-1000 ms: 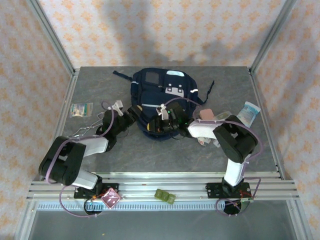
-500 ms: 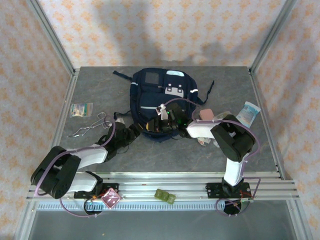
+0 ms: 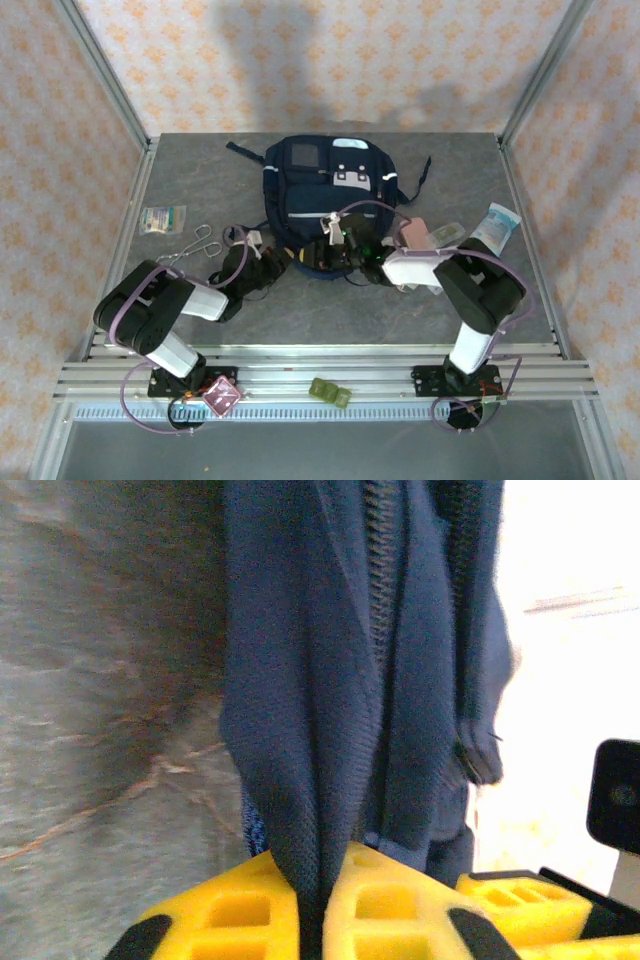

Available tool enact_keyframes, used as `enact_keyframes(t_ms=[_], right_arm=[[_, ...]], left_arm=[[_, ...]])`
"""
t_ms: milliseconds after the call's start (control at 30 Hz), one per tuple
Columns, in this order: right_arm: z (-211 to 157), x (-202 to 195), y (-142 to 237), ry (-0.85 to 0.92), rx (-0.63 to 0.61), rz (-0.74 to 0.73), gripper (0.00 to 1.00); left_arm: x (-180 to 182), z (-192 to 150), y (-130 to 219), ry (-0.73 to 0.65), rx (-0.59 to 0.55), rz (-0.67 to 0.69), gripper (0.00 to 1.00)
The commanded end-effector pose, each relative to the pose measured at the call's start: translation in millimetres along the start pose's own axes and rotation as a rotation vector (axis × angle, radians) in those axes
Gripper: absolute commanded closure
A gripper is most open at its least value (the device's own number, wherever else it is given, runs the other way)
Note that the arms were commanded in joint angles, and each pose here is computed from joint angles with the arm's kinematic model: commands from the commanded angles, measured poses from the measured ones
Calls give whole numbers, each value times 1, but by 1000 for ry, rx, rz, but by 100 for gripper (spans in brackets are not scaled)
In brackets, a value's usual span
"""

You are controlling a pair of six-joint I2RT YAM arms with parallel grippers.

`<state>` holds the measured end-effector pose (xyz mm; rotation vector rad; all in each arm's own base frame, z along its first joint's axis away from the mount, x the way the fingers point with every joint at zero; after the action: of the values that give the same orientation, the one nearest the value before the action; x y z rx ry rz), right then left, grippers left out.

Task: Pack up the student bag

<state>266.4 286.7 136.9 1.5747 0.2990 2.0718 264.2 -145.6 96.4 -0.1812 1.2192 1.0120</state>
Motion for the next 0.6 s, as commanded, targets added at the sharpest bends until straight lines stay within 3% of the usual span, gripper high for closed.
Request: enact_keyframes(t_ms=[0, 167, 367, 400, 467, 567], right_arm=[[2, 11, 17, 70, -73, -37, 80], [-12, -7, 26, 78, -67, -121, 81], [-32, -16, 13, 85, -20, -153, 82], [-34, -18, 10, 77, -13, -158, 82], [-36, -24, 5, 62, -10, -158, 83], [-35, -28, -1, 55, -12, -159, 83]], left_arm=[[-37, 14, 8, -69, -101, -251, 99], [-61, 28, 16, -97, -195, -411, 100], [-63, 29, 18, -55, -209, -488, 100], [-60, 28, 17, -36, -202, -485, 95], [-51, 23, 12, -4, -172, -457, 67], [-40, 15, 9, 26, -145, -427, 44]])
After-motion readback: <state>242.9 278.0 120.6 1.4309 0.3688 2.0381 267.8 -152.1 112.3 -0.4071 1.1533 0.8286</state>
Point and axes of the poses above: each hand's point on the last joint's axis, 136 mm out from that joint toward the fingers, its own y axis back along the fingers, its own x axis along the line the jaws close on, z = x × y, the point moved 8 cm from there along y, back along the fingers, and after that the axes turned 9 degrees about -y, right-handed, at the moved point
